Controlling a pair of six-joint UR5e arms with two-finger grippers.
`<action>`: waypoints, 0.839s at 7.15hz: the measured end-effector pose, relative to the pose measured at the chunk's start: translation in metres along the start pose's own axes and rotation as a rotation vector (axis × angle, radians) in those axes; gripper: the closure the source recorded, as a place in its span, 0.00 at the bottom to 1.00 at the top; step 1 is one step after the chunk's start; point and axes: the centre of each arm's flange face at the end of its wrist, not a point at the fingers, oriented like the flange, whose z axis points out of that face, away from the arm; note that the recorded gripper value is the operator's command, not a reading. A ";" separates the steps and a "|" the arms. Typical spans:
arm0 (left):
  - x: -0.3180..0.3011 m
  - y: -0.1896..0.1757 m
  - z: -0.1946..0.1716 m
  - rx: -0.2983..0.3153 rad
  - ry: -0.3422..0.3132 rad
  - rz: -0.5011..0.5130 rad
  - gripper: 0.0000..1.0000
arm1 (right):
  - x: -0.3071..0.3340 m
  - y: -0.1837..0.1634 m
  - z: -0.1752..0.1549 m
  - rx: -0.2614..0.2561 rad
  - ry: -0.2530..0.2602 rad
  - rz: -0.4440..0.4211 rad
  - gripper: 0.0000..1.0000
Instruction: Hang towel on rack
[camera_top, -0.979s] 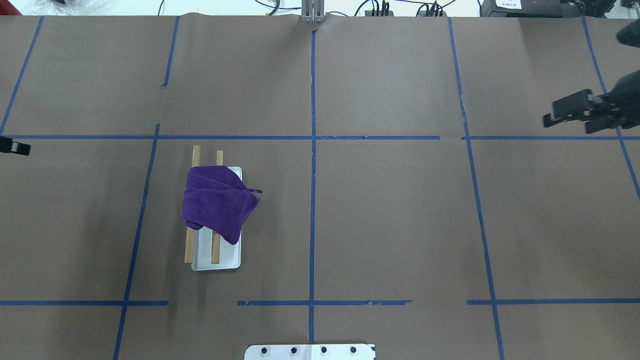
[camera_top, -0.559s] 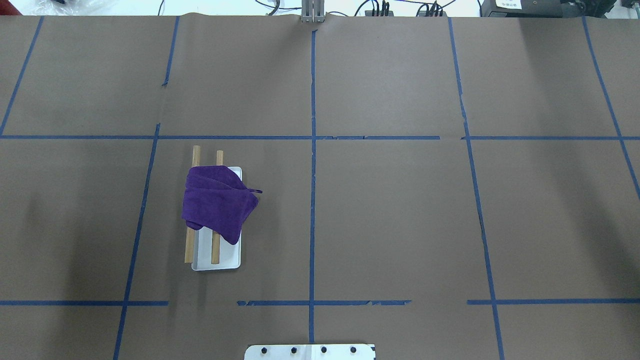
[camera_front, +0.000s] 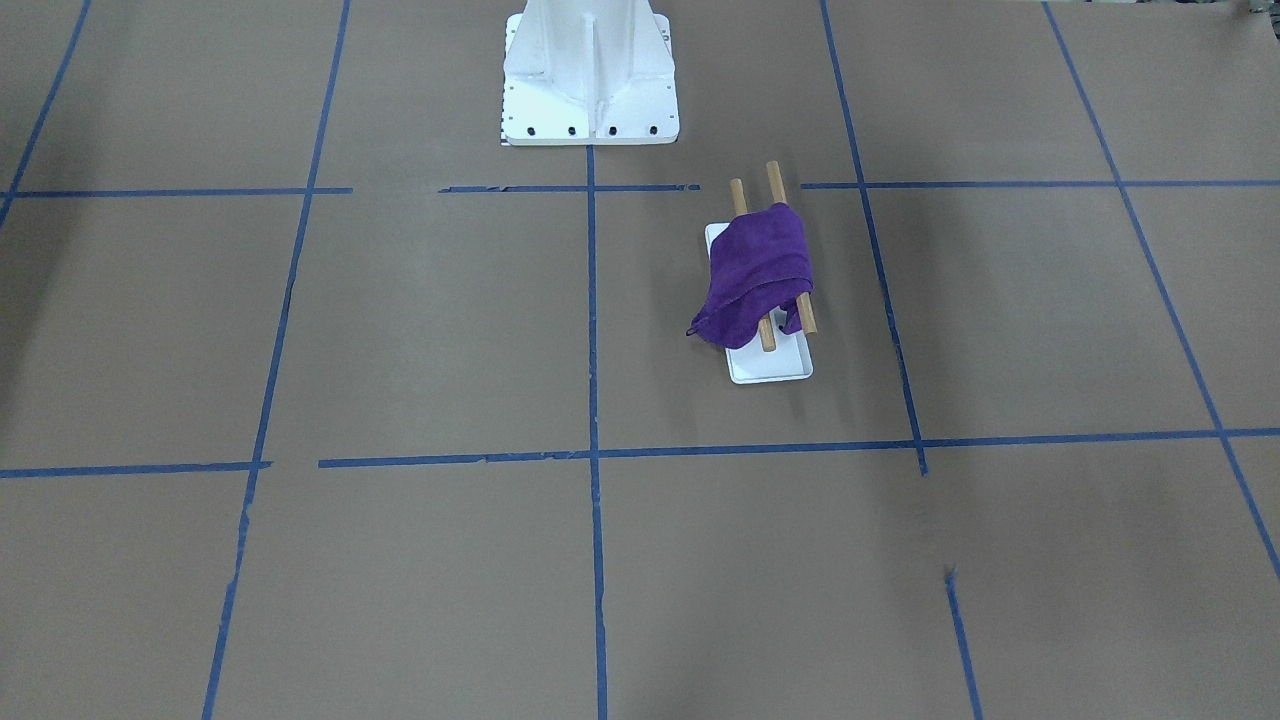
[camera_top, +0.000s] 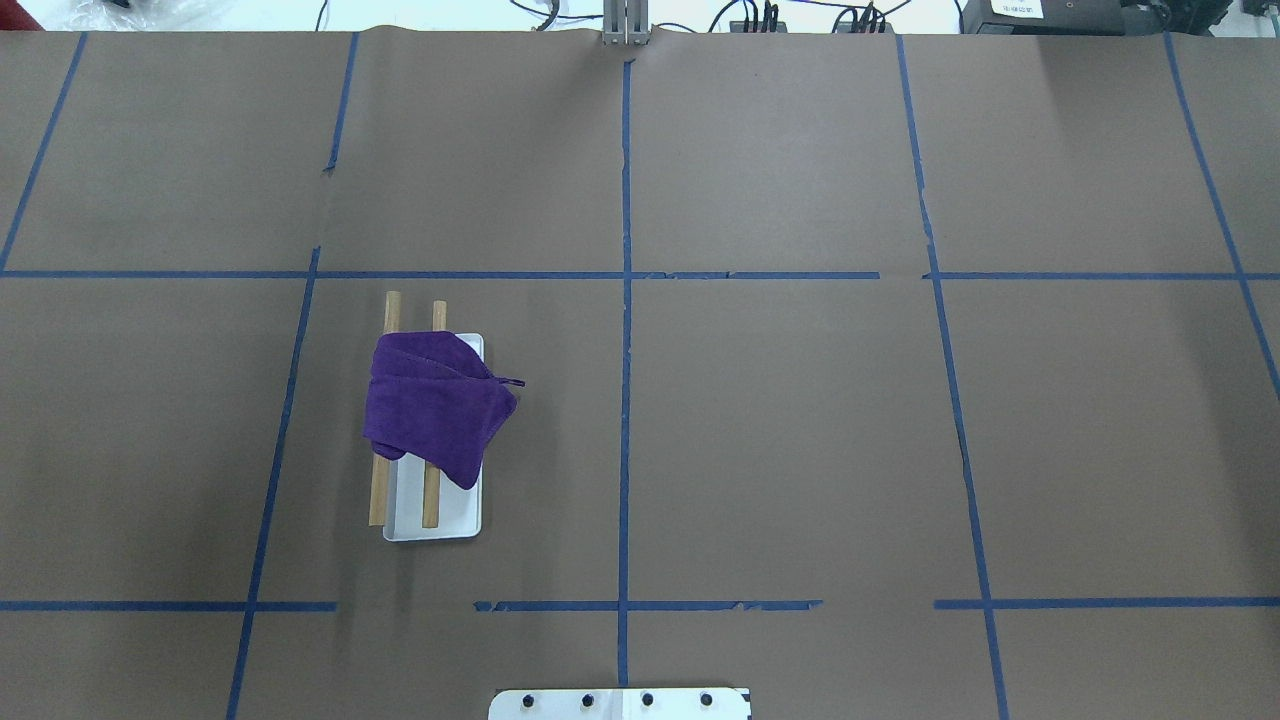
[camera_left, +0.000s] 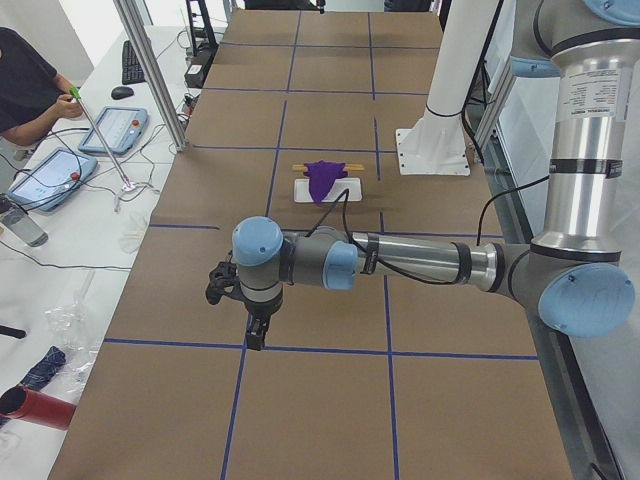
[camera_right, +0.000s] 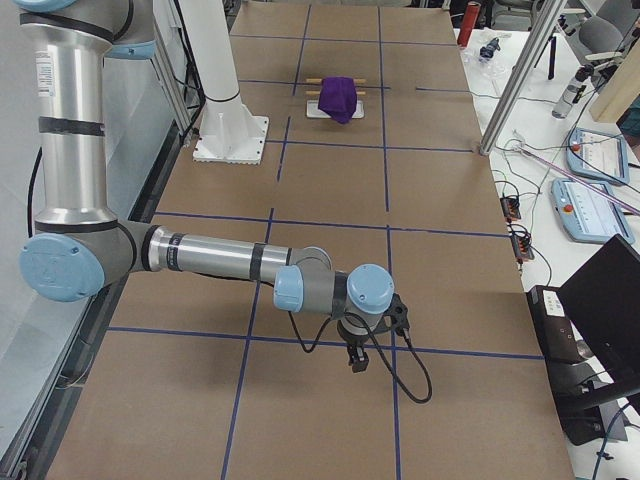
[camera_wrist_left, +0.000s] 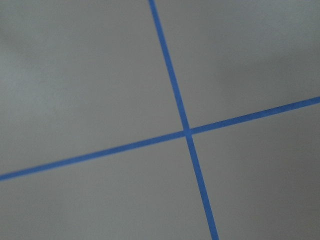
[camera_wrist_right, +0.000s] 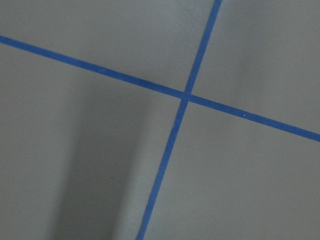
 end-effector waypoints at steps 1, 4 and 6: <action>0.004 0.002 -0.009 -0.035 0.011 -0.036 0.00 | 0.001 0.000 -0.004 0.012 -0.009 -0.002 0.00; 0.007 0.006 -0.012 -0.046 0.037 -0.049 0.00 | -0.004 -0.003 -0.012 0.032 -0.010 -0.012 0.00; 0.010 0.006 -0.013 -0.040 0.055 -0.045 0.00 | -0.007 -0.005 -0.016 0.039 -0.013 -0.008 0.00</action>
